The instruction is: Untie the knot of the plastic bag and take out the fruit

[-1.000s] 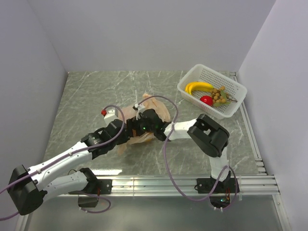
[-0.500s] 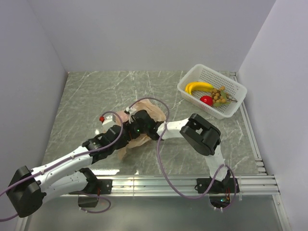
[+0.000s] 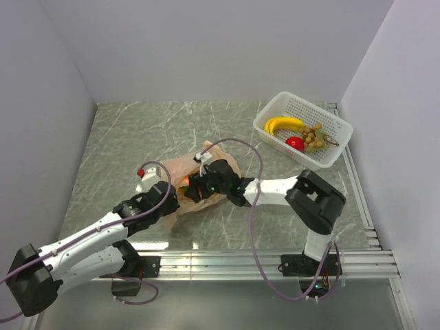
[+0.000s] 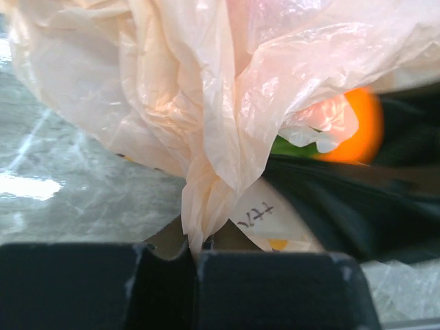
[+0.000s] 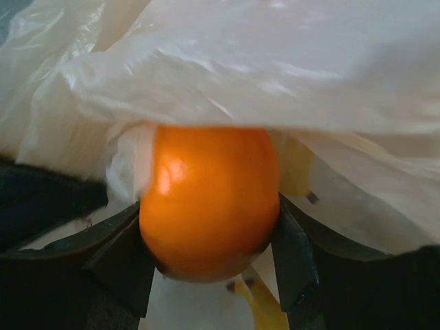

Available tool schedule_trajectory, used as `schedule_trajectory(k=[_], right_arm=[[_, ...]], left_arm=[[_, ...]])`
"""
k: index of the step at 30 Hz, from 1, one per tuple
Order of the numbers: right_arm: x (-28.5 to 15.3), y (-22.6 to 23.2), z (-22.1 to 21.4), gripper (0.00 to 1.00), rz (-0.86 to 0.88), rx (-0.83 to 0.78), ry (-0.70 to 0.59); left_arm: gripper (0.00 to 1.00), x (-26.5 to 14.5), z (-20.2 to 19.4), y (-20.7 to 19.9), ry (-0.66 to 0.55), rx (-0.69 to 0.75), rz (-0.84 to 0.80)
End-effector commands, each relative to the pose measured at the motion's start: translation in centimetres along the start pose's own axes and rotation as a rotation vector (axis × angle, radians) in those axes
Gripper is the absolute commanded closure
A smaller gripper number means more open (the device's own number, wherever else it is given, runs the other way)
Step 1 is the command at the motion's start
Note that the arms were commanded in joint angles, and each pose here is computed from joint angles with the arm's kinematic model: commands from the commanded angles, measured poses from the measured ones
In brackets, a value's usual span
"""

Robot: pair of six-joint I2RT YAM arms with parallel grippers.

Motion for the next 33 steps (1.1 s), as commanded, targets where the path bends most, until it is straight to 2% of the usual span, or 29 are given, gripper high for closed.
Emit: schedule_trajectory(k=[1, 6, 12, 15, 19, 22, 23, 26, 27, 29, 30, 33], right_arm=[[-2.6, -0.1, 2.7, 0.90, -0.046, -0.061, -0.091], [-5.0, -1.0, 2.1, 0.95, -0.071, -0.114, -0.045], [-9.5, 1.2, 3.1, 0.98, 0.012, -0.166, -0.056], [-12.4, 3.0, 5.8, 0.98, 0.061, -0.185, -0.124], [-17.5, 4.4, 11.9, 0.98, 0.084, -0.183, -0.305], [-20.6, 1.7, 16.2, 0.97, -0.047, -0.133, -0.456], [-21.9, -1.3, 18.0, 0.96, -0.192, -0.090, -0.537], [-24.0, -6.4, 20.8, 0.96, -0.421, 0.019, -0.625], [-25.9, -10.4, 21.3, 0.96, -0.597, 0.097, -0.661], [-26.5, -14.6, 22.2, 0.94, -0.727, 0.214, -0.688], [-28.3, -17.7, 22.3, 0.93, -0.813, 0.281, -0.715], [-28.8, -22.8, 22.6, 0.84, -0.909, 0.407, -0.732]], left_arm=[[0.99, 0.1, 0.4, 1.0, -0.023, -0.009, 0.055], [0.99, 0.0, 1.4, 1.3, -0.046, 0.002, 0.076], [0.99, 0.3, 3.5, 2.3, -0.078, 0.018, 0.117], [1.00, 0.6, 3.9, 2.2, -0.069, 0.023, 0.109], [1.00, 0.8, 3.9, 1.3, -0.036, 0.043, 0.069], [0.99, 0.6, 4.0, 0.6, -0.016, 0.065, 0.033], [0.99, 0.3, 4.3, 0.2, -0.019, 0.066, 0.021], [0.99, -0.4, 4.7, -0.3, -0.022, 0.076, -0.025], [1.00, -0.6, 4.8, -0.5, -0.024, 0.083, -0.038], [0.99, -1.0, 4.9, -1.0, -0.020, 0.088, -0.076], [0.99, -1.2, 4.9, -1.1, -0.019, 0.096, -0.087], [1.00, -1.4, 4.6, -1.6, 0.004, 0.113, -0.129]])
Point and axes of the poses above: each gripper's point midway between its finger pads, its own x axis out along the fingers, its own y axis along the line the jaws close on, z = x × y, the point moved 4 cm from there along -x, back along the fingers, and after that the axes turned 11 degrees about x, right-handed, at the moved point
